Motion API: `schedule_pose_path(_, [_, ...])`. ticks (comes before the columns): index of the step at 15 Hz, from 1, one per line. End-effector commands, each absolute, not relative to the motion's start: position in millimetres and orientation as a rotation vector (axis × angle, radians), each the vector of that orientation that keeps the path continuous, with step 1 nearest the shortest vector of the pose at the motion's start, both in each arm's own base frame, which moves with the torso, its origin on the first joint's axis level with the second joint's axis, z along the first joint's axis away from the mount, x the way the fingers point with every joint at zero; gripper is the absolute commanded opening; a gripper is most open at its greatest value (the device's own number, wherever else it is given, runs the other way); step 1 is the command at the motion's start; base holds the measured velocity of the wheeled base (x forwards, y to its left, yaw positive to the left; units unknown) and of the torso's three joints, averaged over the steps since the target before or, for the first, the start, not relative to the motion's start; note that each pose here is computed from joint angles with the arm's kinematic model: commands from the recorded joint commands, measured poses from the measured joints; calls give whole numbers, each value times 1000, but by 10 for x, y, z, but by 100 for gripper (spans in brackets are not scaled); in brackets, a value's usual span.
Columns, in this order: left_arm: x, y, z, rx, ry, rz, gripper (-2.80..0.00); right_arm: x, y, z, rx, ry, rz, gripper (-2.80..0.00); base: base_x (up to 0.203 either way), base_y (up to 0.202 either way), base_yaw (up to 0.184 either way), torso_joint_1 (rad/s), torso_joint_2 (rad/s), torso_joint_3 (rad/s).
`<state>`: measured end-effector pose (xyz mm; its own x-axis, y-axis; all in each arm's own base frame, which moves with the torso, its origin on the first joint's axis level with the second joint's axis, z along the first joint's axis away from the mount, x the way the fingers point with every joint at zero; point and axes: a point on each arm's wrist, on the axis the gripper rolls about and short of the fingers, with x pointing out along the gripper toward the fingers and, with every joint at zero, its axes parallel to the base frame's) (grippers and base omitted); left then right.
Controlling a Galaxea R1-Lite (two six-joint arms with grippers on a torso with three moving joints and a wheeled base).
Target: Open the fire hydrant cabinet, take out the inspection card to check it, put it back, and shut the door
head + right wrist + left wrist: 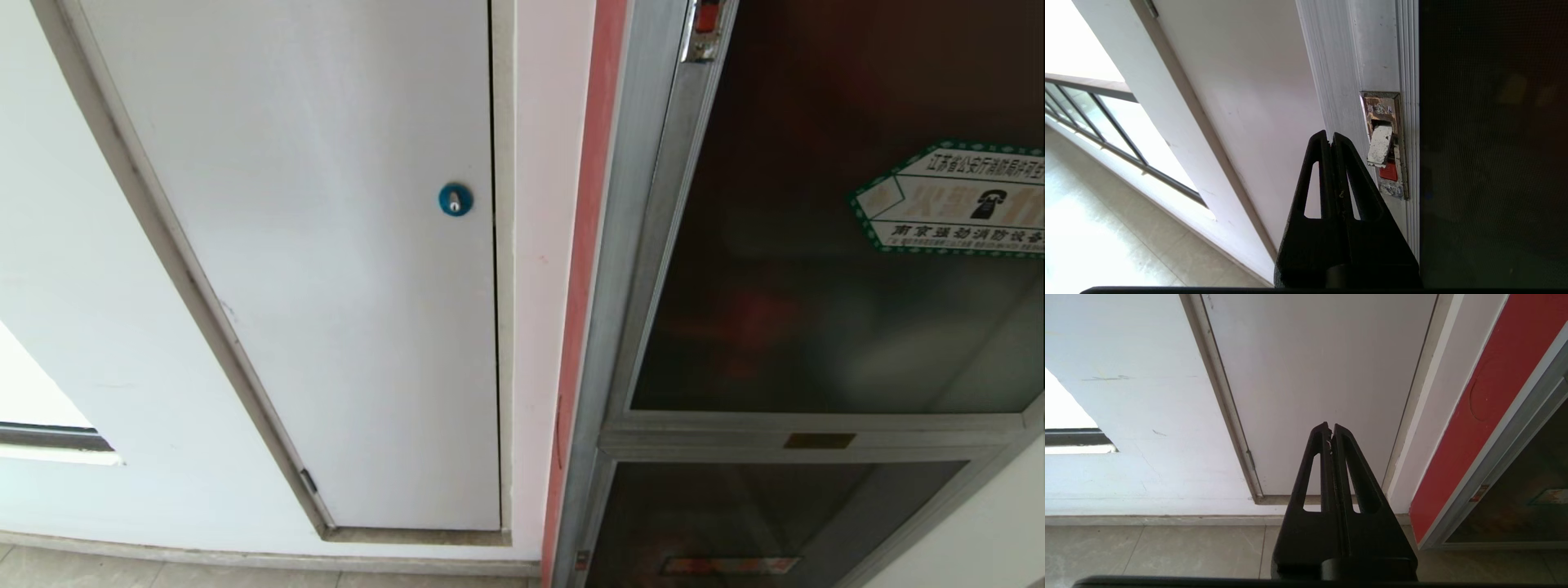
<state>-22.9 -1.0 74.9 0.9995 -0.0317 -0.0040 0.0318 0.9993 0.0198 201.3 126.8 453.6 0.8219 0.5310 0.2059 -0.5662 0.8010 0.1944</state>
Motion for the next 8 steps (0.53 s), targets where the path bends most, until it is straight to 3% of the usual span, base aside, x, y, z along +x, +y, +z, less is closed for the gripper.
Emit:
schedule_pose_path(1, [-228,-10,749,20,5,-31,-280,2078,1288,4513,255,-129,586,-280,0,0,0,0,0,0])
schedule_pose_path(8, [-228,-10,750,20,4,-31,-280,2211,1258,4458,285,-100,565,-280,0,0,0,0,0,0])
